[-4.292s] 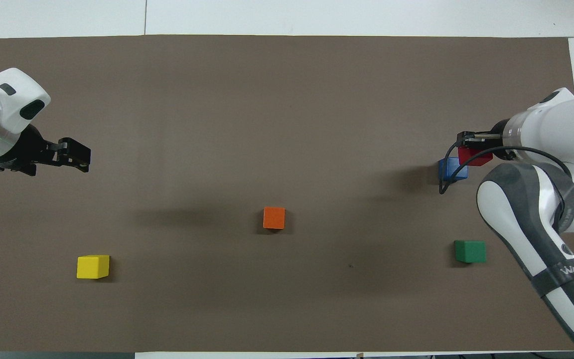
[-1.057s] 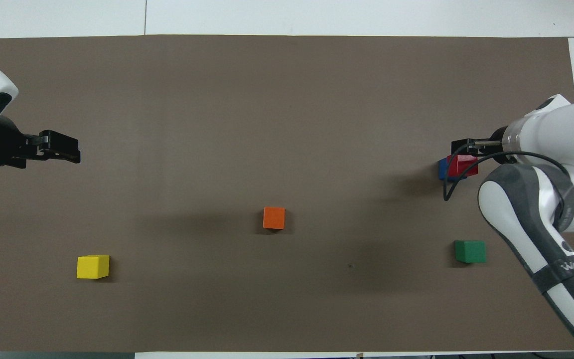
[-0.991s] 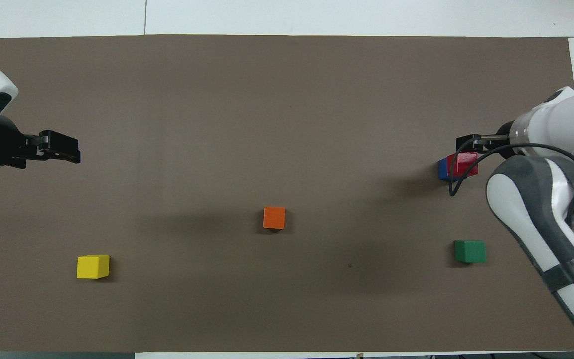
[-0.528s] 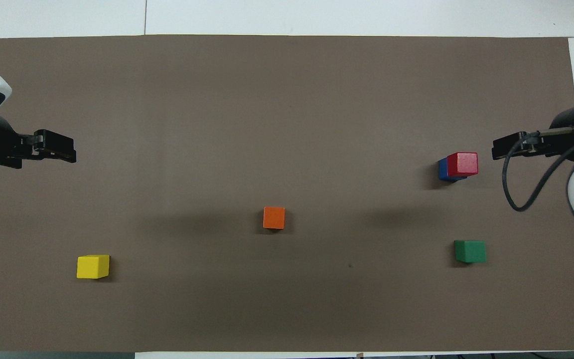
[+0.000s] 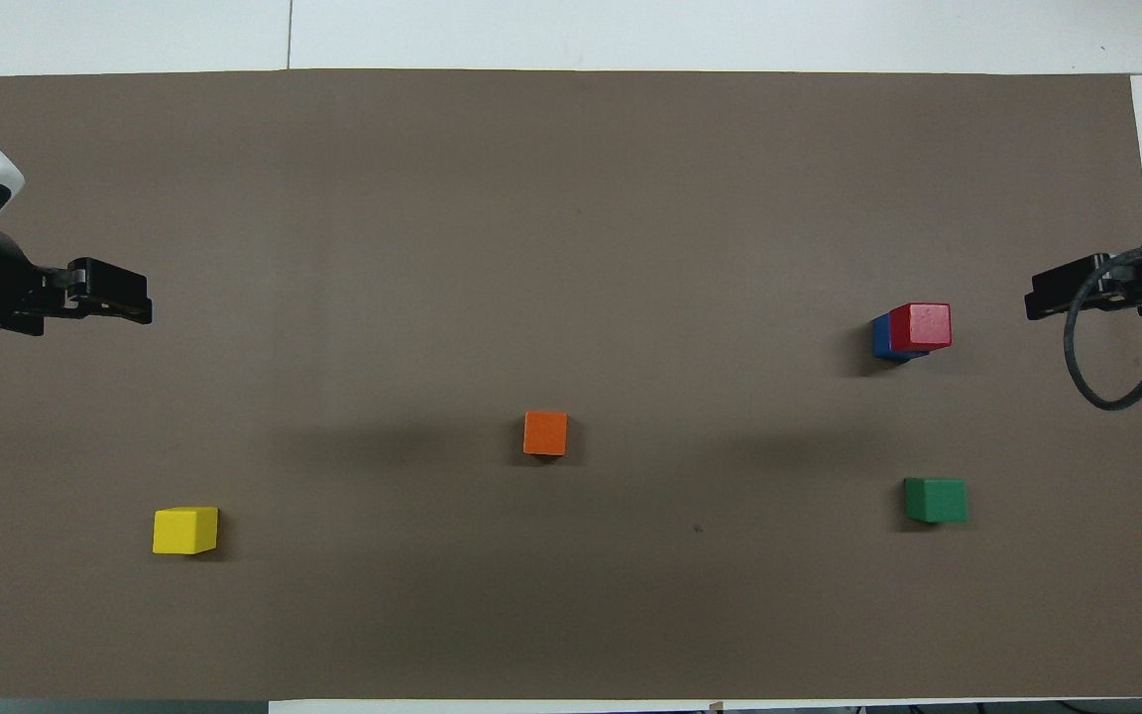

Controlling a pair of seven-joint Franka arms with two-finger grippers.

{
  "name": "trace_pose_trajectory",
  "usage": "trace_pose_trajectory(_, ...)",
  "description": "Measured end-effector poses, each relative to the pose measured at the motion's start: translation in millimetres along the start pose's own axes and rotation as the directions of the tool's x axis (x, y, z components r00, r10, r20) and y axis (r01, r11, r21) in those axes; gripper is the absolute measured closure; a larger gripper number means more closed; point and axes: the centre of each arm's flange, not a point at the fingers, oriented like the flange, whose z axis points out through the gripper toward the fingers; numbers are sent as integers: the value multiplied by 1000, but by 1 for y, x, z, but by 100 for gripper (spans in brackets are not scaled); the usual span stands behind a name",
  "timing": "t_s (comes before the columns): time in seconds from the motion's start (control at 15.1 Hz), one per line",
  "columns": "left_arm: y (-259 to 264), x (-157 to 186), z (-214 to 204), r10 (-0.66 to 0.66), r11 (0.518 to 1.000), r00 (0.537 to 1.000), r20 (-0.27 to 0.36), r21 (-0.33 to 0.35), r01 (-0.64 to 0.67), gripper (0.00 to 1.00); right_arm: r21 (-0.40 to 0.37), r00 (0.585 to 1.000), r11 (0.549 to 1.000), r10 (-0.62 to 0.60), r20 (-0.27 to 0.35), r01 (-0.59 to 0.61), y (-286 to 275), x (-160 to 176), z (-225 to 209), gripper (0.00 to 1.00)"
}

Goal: Transfer red block to right arm and stack on blue block

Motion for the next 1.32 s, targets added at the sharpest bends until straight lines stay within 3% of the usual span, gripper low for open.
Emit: trace_pose_trajectory(1.32,0,0,0,0,1000,1000,0,0,0,0,-28,1000,1000,5,3,-5,7,1,1,0)
